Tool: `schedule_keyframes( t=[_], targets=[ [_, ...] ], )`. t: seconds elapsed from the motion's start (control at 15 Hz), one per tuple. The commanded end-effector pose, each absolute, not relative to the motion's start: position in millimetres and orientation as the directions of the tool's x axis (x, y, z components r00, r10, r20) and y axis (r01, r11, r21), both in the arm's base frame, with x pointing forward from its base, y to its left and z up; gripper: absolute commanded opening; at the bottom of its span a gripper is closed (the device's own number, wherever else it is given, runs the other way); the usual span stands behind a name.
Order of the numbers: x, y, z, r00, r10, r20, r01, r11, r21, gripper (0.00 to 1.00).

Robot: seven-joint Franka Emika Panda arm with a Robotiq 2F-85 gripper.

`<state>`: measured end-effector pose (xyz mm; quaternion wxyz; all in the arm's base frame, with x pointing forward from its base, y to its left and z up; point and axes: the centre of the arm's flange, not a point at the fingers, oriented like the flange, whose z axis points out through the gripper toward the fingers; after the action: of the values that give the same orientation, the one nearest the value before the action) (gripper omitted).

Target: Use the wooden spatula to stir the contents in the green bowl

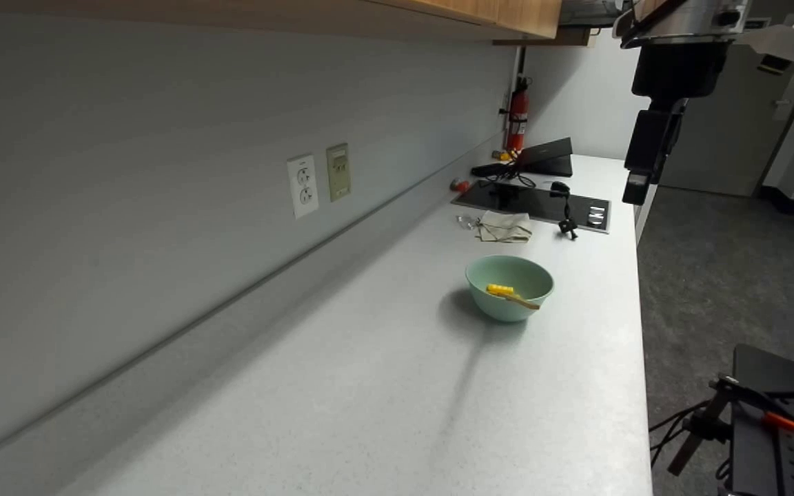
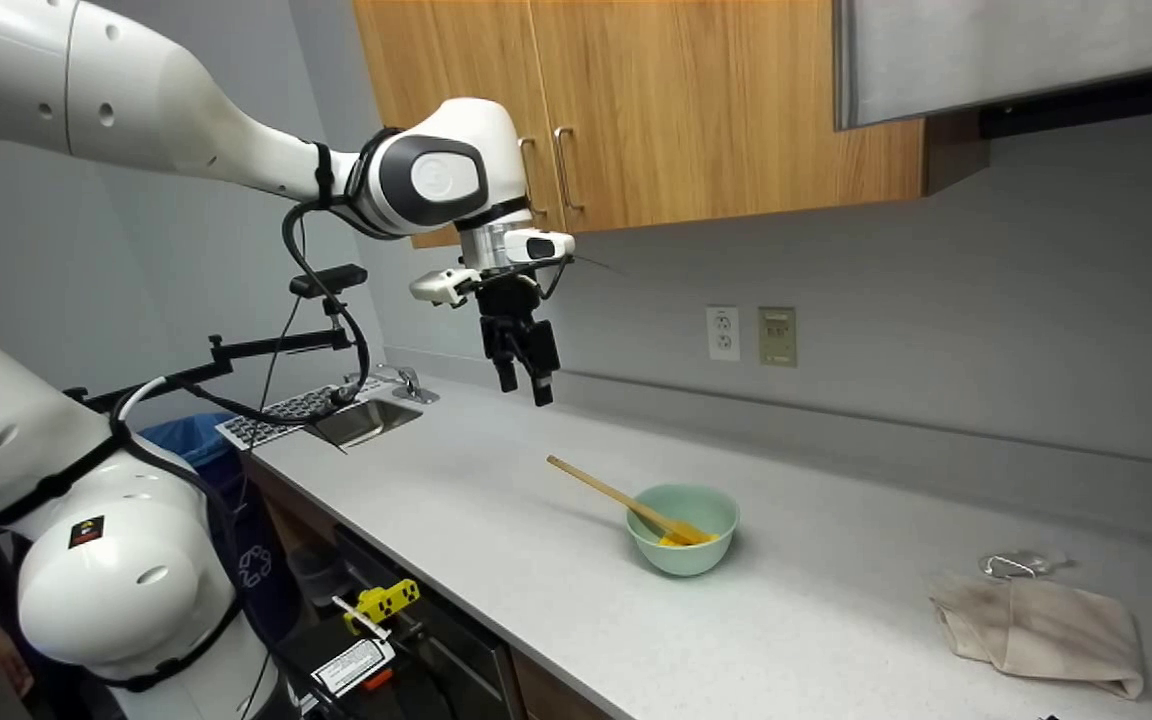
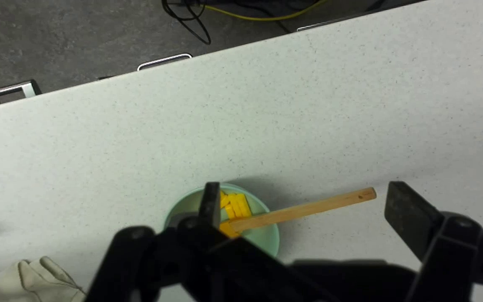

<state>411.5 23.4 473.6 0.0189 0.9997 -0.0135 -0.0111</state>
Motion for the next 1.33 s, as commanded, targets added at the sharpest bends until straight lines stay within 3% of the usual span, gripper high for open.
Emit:
schedule_keyframes(
  t=[0.0, 0.33, 0.8, 1.27],
  targets=[
    [412, 23, 473, 0.999, -0.027, -0.023, -0.026, -0.999, 0.039, 1.00],
    [412, 21, 473, 0.999, -0.031, -0.024, -0.030, -0.999, 0.037, 1.00],
    [444, 29, 424, 0.941, -0.334, -0.057, -0.335, -0.942, -0.014, 1.00],
    [478, 33, 376, 0.773, -0.632, -0.056, -0.634, -0.769, -0.079, 1.00]
  ],
)
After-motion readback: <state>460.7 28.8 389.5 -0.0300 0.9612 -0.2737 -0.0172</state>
